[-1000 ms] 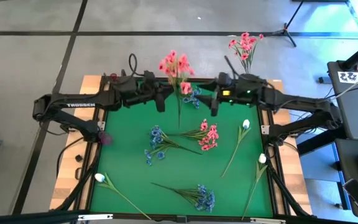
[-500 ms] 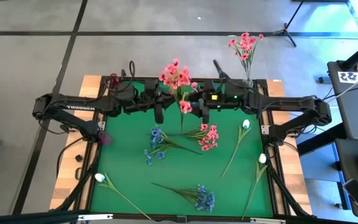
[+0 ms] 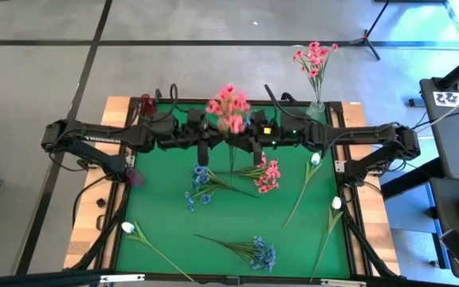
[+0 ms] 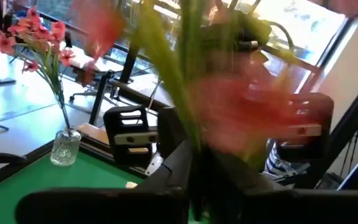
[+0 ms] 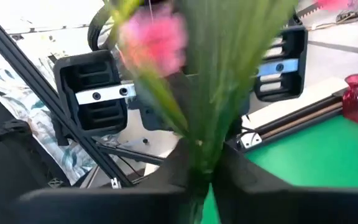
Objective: Sort flowers into vase by color
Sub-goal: Put the top pink flowers into the transparent vase
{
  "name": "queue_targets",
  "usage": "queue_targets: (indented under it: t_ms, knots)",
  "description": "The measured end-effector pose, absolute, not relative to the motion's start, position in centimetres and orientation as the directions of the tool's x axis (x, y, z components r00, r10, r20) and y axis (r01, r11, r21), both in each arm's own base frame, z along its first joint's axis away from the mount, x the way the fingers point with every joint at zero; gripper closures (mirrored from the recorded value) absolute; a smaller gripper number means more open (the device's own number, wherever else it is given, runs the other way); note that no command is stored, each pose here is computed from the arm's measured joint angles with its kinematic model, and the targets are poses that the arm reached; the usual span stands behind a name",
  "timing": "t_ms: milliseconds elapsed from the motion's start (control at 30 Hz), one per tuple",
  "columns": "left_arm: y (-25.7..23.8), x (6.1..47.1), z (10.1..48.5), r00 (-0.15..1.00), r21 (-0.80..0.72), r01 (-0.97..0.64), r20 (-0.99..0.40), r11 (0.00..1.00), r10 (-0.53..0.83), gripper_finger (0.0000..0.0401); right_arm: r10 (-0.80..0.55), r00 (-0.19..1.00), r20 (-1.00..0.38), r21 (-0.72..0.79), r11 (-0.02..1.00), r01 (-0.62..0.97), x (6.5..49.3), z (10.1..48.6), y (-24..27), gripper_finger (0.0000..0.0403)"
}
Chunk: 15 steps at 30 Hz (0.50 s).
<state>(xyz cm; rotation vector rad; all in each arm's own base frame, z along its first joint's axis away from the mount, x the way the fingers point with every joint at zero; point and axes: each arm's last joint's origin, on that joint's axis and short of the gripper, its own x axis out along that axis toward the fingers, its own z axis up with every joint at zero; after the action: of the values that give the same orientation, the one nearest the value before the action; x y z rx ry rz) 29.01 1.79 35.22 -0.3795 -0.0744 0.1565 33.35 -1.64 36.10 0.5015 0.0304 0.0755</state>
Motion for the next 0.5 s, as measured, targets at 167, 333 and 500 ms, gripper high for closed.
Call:
queue_targets:
  t_ms: [167, 333, 500]
  knots:
    - [1.6, 28.2, 35.4, 0.992, -0.356, -0.117, -0.002, 0.927, 0.124, 0.0315, 0.031, 0.998, -0.045, 0.497, 0.868, -0.005, 33.4, 35.8, -0.4, 0.0372]
    - [1.2, 24.7, 36.5, 0.995, -0.311, -0.069, -0.086, 0.948, 0.044, 0.0283, -0.023, 0.999, -0.045, 0.459, 0.888, 0.041, 31.8, 37.0, 0.3, 0.0388]
    - [0.9, 20.8, 37.3, 0.986, -0.300, -0.076, -0.165, 0.951, 0.026, 0.0278, -0.149, 0.986, -0.072, 0.395, 0.904, 0.165, 28.6, 38.8, -0.1, 0.0381]
